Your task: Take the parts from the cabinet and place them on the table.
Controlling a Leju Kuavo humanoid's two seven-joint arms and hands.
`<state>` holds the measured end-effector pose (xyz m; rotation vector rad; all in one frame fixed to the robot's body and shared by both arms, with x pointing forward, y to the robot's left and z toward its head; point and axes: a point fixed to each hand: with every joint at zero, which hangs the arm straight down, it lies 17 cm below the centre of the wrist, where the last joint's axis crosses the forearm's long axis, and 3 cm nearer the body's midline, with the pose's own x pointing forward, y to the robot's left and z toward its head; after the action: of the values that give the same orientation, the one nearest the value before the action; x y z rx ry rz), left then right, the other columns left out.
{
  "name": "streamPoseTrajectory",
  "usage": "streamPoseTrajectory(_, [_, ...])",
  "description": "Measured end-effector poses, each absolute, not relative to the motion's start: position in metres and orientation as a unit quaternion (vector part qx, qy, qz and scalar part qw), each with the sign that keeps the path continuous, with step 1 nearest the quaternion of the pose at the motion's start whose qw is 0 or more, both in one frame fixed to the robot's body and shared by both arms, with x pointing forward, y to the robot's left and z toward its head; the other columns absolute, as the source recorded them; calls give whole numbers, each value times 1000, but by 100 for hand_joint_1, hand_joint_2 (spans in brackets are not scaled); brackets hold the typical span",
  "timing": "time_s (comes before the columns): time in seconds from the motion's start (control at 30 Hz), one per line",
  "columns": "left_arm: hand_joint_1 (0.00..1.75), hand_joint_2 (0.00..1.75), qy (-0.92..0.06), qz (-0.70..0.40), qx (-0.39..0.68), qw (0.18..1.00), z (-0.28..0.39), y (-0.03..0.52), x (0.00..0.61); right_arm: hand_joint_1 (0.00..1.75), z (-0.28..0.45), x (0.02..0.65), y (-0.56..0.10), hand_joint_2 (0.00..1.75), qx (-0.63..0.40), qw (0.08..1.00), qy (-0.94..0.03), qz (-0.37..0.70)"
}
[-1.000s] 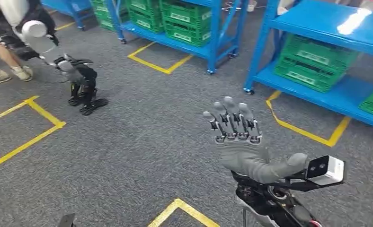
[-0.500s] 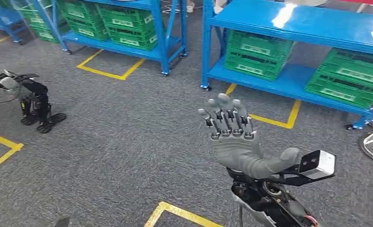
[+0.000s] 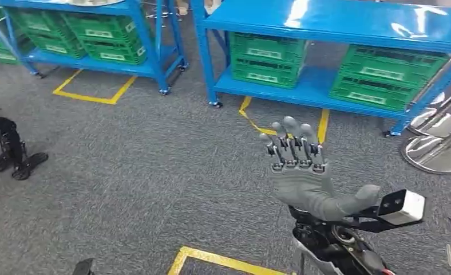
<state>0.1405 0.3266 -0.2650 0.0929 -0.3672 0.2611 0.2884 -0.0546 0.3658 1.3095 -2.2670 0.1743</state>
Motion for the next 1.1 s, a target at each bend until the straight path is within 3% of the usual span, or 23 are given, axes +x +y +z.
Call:
streamPoseTrajectory(0.57, [0,0,-181,127,48,974,-265,327,139,0,367,291,-60,0,468,256,-843,64])
streamPoseTrajectory(0.87, [0,0,-179,148,50,971,-266,328,137,0,298,353,-70,0,237,404,-875,122])
streamPoseTrajectory(1.0, [0,0,-180,161,53,969,-266,332,137,0,221,386,-101,0,121,511,-841,132])
streamPoseTrajectory(1.1, [0,0,-179,165,54,968,-266,333,137,0,173,400,-125,0,95,558,-816,121])
